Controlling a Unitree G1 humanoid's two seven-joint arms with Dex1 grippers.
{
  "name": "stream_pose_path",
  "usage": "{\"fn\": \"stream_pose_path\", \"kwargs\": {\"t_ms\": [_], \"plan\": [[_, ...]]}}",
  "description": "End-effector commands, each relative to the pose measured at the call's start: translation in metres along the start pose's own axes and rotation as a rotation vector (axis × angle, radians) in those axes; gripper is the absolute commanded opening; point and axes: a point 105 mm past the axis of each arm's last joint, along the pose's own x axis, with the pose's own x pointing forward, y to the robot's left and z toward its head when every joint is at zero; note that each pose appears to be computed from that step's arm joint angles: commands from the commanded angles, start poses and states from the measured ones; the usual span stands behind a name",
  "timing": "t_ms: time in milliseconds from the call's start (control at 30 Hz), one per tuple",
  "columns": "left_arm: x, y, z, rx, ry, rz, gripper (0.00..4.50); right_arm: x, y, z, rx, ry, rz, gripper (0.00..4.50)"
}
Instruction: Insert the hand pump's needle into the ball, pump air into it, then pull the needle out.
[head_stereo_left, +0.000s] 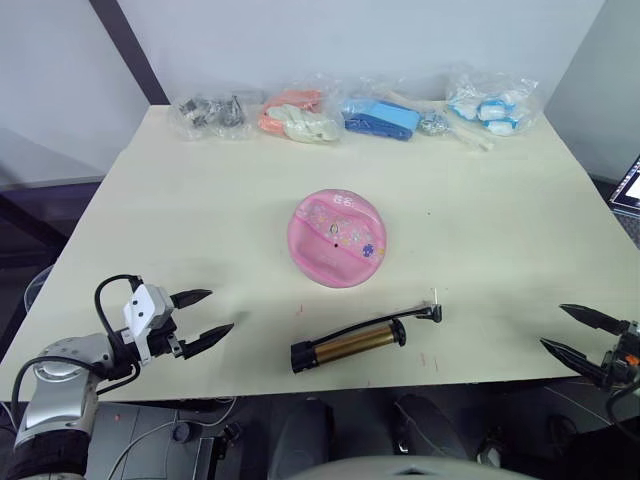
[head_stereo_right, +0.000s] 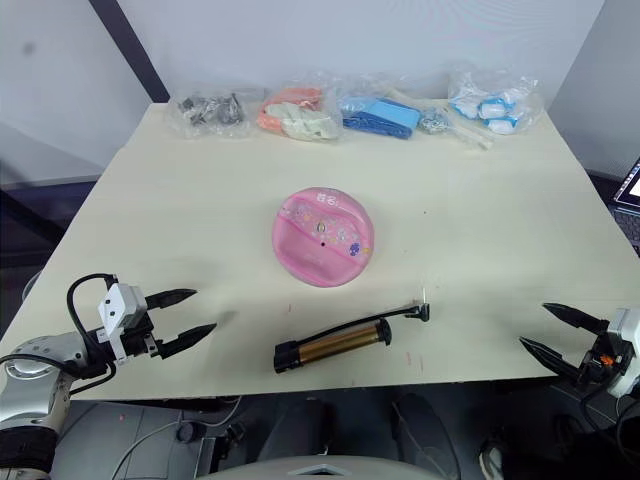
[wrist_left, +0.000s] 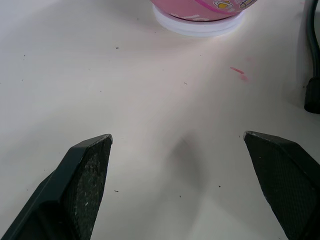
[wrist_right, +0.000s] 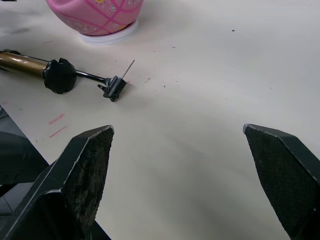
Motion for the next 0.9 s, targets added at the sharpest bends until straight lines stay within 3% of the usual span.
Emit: {"fn": "stream_pose_path", "kwargs": {"t_ms": [33, 567, 900], "plan": [[-0.004, 0.004, 0.009, 0.040, -0.022, 0.020, 4.50, -0.008, -0.007, 0.008, -0.041, -0.018, -0.023, 4.36], [0.002, 0.002, 0.019, 0.042, -0.054, -0.040, 4.50, -0.010, -0.008, 0.010, -0.063, -0.039, 0.001, 4.36], [0.036, -0.030, 0.054, 0.111, -0.079, -0.238, 4.50, 0.000, 0.015, 0.028, -0.051, -0.108, 0.150, 4.36]]}}
